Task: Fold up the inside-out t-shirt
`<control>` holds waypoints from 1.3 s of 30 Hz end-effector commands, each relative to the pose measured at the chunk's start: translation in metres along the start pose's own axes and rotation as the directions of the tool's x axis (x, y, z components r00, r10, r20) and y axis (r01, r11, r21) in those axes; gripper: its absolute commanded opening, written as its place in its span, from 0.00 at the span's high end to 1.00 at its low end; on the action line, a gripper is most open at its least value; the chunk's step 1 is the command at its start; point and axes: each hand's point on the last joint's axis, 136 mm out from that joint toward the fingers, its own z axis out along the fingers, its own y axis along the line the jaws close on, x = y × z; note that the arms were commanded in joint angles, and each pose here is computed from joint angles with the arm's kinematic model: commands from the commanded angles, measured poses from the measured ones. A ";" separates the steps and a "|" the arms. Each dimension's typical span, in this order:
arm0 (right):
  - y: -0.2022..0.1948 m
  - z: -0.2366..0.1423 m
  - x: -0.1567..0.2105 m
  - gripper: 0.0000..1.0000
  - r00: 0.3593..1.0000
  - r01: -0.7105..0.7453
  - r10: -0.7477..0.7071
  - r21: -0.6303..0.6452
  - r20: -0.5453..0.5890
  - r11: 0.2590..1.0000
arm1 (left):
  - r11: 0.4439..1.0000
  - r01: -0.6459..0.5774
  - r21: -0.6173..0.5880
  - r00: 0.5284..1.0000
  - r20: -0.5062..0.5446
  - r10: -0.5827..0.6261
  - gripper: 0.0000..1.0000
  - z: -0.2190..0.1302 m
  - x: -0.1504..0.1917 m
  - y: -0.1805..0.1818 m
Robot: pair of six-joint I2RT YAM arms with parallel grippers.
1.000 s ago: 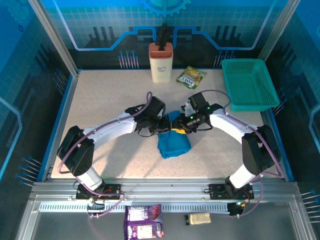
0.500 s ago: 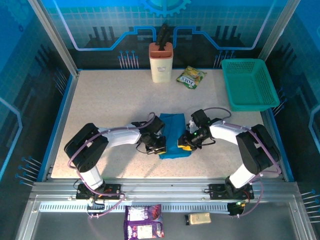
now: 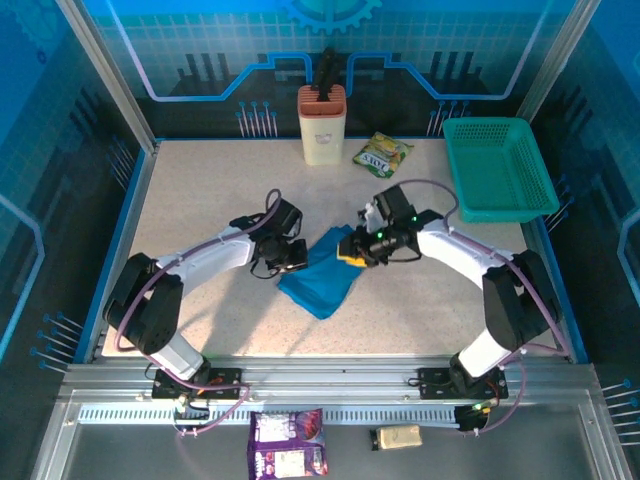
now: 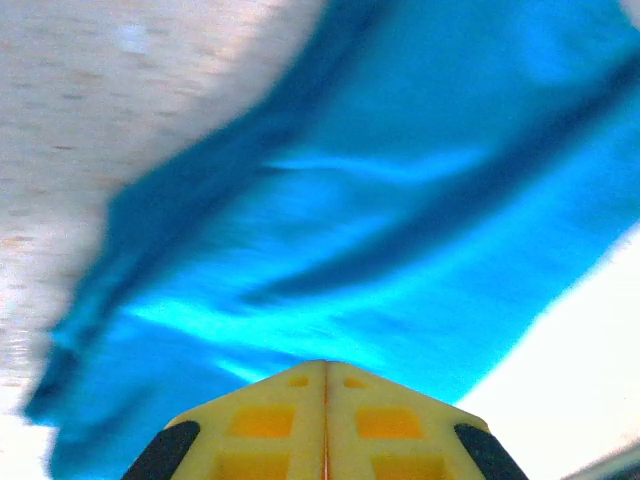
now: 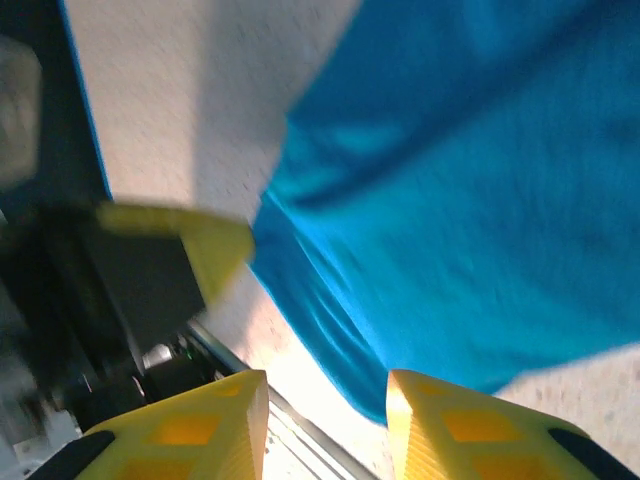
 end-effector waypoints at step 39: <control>-0.055 0.018 -0.017 0.64 0.999 -0.035 0.039 0.149 -0.022 0.988 | 0.990 -0.030 0.134 0.991 -0.121 0.047 0.94 0.016 0.044 -0.054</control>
